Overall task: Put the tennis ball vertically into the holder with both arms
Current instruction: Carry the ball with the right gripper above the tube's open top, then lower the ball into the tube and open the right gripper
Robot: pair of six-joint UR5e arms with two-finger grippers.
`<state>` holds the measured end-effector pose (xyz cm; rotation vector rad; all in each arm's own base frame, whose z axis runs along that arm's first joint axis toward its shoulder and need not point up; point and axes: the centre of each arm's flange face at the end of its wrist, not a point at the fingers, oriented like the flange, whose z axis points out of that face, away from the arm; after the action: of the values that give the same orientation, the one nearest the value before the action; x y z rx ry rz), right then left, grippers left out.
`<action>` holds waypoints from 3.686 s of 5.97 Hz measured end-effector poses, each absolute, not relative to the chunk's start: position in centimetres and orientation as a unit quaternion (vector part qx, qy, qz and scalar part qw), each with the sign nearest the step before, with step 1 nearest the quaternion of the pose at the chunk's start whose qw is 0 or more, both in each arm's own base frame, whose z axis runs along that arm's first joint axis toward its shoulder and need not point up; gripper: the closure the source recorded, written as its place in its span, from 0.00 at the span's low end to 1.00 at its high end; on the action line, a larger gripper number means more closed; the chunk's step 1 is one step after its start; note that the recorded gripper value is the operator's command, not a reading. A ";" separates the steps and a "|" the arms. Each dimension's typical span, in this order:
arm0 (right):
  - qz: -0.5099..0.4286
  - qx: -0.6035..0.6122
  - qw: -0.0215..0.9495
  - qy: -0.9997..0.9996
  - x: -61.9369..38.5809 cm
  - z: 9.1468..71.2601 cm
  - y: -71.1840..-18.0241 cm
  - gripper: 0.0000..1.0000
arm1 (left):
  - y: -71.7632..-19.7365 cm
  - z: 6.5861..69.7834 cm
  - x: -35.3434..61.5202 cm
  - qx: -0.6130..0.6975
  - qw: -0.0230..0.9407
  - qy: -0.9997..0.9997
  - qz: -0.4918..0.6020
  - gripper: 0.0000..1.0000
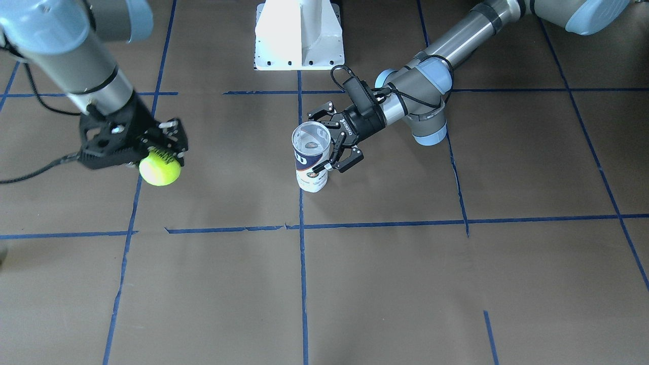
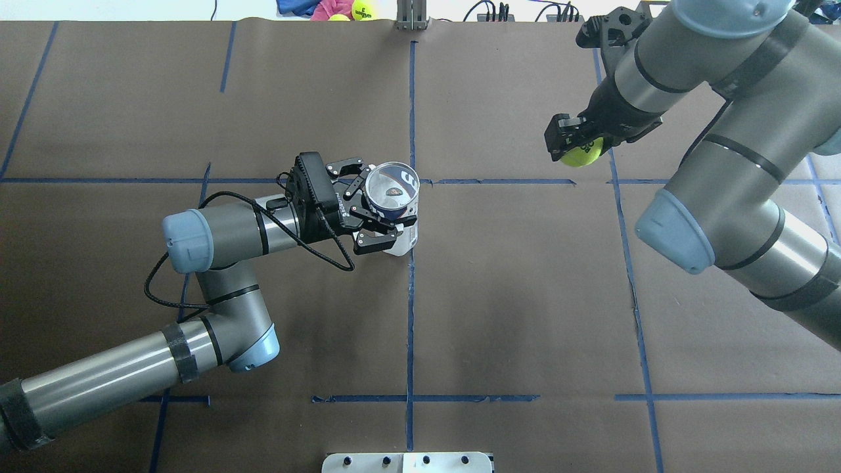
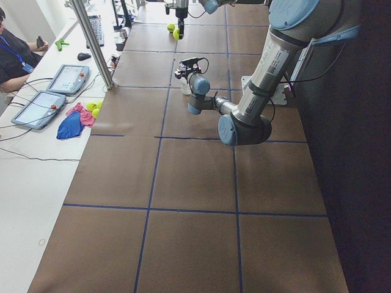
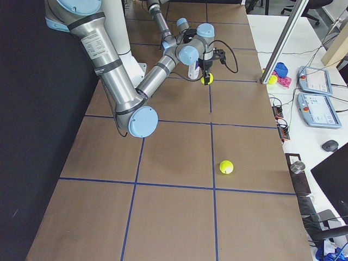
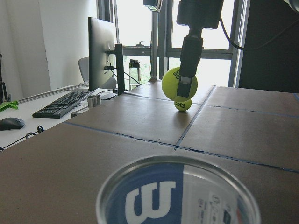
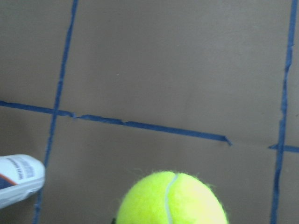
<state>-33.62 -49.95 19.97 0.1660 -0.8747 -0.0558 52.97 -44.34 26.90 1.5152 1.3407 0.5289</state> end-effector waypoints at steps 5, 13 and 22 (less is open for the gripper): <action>0.052 0.041 0.905 -0.420 -45.2 2.9 -45.9 0.92 | -43.7 26.9 53.6 0.623 0.501 0.559 0.222 0.14; 0.048 0.032 0.918 -0.392 -50.0 2.5 -47.3 0.73 | -43.5 26.8 53.7 0.623 0.500 0.560 0.222 0.13; 0.035 0.031 0.922 -0.385 -50.3 3.6 -46.9 0.01 | -43.6 26.9 53.6 0.623 0.500 0.559 0.221 0.14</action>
<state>-50.26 -46.94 3.59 0.0633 -0.7904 0.0728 53.61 -43.62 26.89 1.5071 1.3526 0.5355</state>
